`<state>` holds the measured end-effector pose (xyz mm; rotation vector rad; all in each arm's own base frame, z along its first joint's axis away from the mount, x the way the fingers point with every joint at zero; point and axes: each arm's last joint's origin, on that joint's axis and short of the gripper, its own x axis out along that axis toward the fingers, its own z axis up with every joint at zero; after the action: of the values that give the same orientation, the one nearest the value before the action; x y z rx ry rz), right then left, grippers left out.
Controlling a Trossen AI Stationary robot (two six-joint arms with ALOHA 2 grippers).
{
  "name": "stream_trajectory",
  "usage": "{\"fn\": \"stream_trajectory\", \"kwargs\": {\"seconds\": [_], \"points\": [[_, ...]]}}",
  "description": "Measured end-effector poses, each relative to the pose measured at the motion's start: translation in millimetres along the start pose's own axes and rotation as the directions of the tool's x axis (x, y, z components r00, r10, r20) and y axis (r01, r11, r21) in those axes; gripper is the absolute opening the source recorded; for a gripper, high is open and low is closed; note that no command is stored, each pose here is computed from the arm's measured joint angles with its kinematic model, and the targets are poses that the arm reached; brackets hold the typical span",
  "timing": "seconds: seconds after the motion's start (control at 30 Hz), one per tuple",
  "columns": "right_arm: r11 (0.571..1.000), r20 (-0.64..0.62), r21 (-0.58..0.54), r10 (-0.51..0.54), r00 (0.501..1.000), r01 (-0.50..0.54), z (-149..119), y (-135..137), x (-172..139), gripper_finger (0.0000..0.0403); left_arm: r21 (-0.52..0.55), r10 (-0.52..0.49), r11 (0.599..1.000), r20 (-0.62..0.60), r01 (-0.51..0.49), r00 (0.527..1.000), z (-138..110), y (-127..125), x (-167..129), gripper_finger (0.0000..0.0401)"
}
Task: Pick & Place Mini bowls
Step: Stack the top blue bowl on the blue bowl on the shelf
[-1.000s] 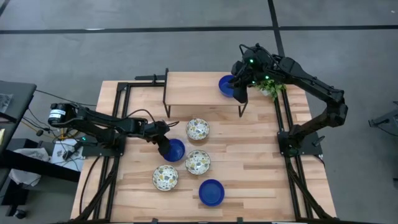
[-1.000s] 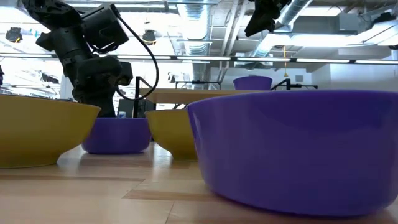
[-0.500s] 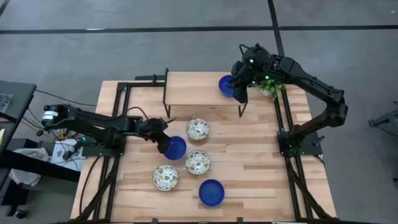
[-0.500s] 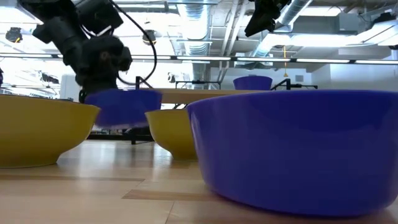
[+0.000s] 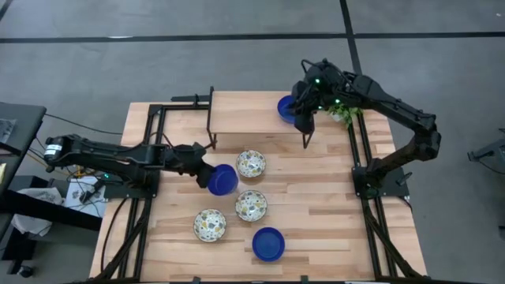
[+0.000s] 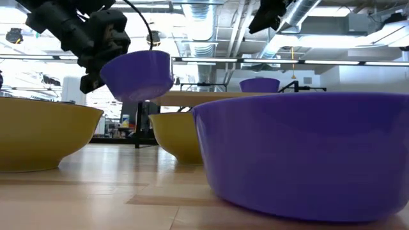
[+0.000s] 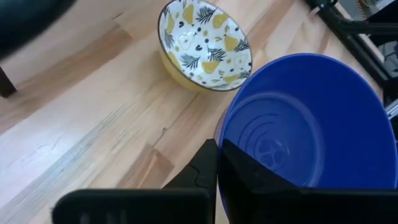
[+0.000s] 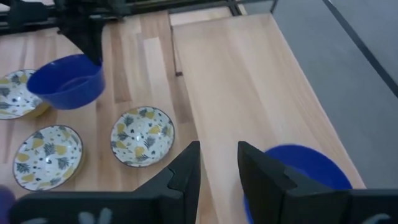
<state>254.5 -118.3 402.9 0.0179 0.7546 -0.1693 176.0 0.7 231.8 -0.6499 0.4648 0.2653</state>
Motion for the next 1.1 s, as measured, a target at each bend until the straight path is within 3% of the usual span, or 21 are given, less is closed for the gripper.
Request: {"fn": "stream_trajectory", "kwargs": {"seconds": [0.3, 0.67, 0.77, 0.93, 1.1], "points": [[0.998, 0.029, -0.05, 0.043, 0.999, -0.042, 6.3, 17.7, 2.7, 0.0098, 0.016, -0.012, 1.0, 0.067, 0.011, 0.998, 39.6, -21.7, -16.1, 0.0005], [0.983, 0.03, -0.152, 0.109, 0.994, -0.103, 10.1, 42.1, 4.9, 0.0098, 0.005, 0.141, 0.99, 0.029, -0.141, 0.99, 94.1, -35.6, -30.2, 0.0004], [0.959, 0.029, -0.256, 0.134, 0.991, -0.122, 11.1, 51.7, 5.5, 0.0098, 0.038, 0.184, 0.982, -0.006, -0.183, 0.983, 107.0, -40.2, -25.4, 0.0004], [0.881, 0.026, -0.449, 0.18, 0.983, -0.149, 12.5, 69.5, 5.7, 0.0098, 0.085, 0.221, 0.972, -0.035, -0.218, 0.975, 128.3, -48.9, -12.4, 0.0004], [0.839, 0.042, -0.518, 0.221, 0.974, -0.168, 15.3, 86.0, 5.8, 0.0098, 0.077, 0.236, 0.969, -0.031, -0.233, 0.971, 146.0, -54.9, 0.4, 0.0006]]}}
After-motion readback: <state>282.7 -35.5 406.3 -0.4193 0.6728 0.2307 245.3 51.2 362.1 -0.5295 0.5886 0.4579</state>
